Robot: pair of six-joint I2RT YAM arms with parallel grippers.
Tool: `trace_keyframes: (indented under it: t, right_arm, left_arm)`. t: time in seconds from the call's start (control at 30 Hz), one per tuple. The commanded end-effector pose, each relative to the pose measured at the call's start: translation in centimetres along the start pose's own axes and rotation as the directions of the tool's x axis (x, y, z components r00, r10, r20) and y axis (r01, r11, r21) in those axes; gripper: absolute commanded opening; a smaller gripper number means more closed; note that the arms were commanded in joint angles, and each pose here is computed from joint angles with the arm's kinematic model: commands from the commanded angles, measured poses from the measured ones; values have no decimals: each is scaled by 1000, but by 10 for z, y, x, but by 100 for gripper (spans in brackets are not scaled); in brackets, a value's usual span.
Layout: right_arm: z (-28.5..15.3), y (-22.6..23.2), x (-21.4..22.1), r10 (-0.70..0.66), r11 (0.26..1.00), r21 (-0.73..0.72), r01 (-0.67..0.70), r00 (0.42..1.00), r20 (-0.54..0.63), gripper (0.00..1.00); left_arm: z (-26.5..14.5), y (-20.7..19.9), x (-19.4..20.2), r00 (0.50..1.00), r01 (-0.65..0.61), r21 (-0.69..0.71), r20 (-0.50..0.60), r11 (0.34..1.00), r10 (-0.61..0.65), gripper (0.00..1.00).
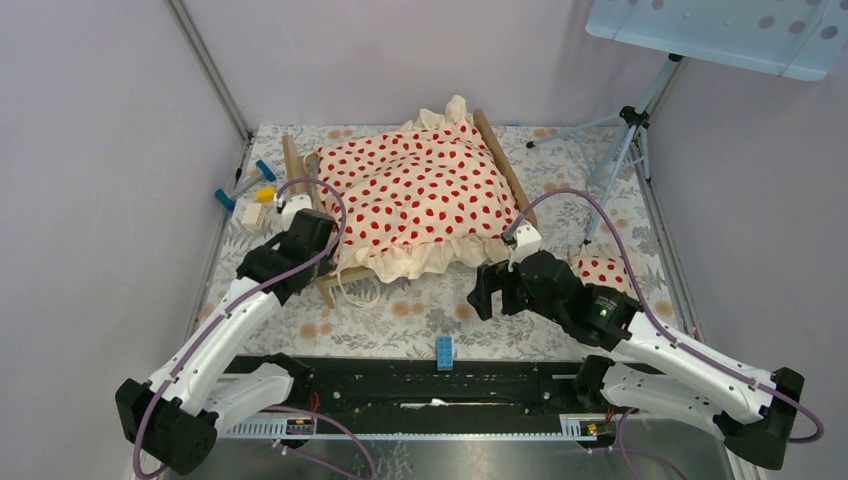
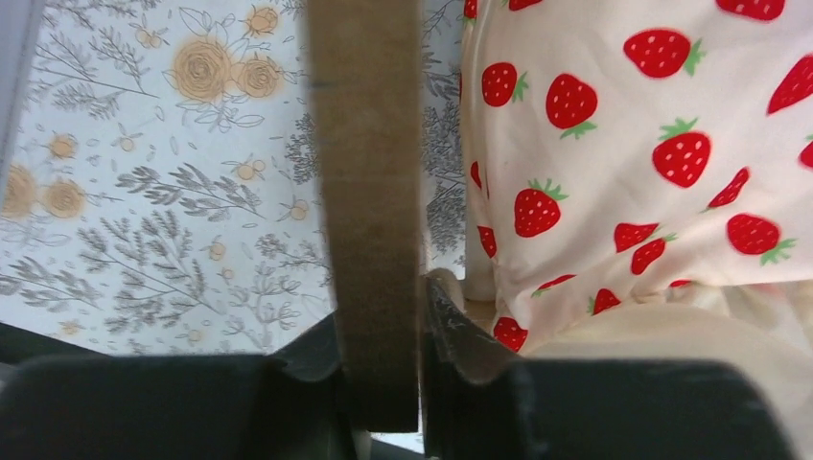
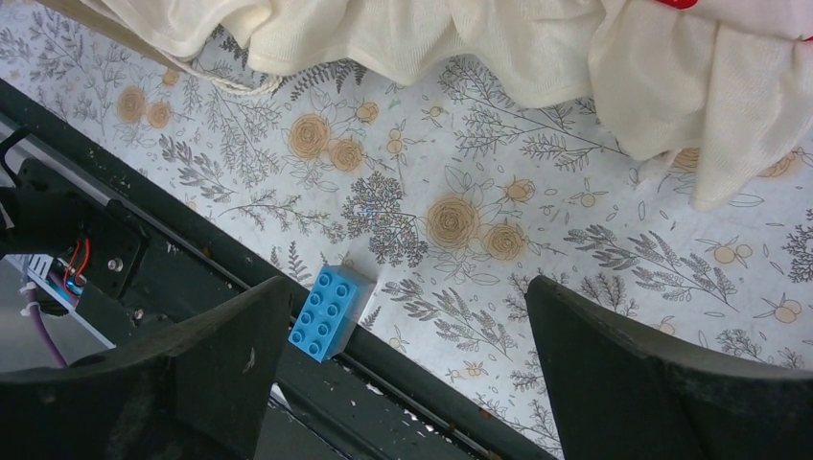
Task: Set up the pet bed
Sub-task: Pick up the bed frame from the center of the board.
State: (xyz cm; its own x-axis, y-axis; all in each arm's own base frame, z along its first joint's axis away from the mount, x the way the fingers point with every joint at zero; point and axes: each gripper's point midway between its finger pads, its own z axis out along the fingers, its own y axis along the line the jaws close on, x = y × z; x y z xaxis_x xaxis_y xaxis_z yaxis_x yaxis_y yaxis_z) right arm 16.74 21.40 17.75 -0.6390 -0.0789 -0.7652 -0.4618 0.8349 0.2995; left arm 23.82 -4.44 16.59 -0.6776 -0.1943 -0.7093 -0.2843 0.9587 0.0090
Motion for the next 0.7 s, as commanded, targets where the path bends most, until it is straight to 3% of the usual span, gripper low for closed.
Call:
trace_keyframes:
  t: [0.0,0.1,0.27,0.43,0.67]
  right_arm:
    - [1,13,-9,19,998,-67,-16,999,44,100]
    - [9,16,-2,-7,994,-106,13,998,56,100]
    - [30,30,3,19,972,-234,22,984,175,97]
    - [38,49,2,59,939,-341,34,964,260,89]
    - [49,102,7,-99,876,-409,257,924,370,84]
  left_arm:
    - [3,-12,-7,998,47,58,29,997,-49,11]
    - [2,-26,-11,999,20,126,23,992,-23,0]
    - [-2,-47,-22,999,-45,190,-19,981,50,0]
    - [-27,-50,-58,998,-29,217,54,976,18,0]
    - [-42,-49,-77,996,-57,209,75,976,42,0]
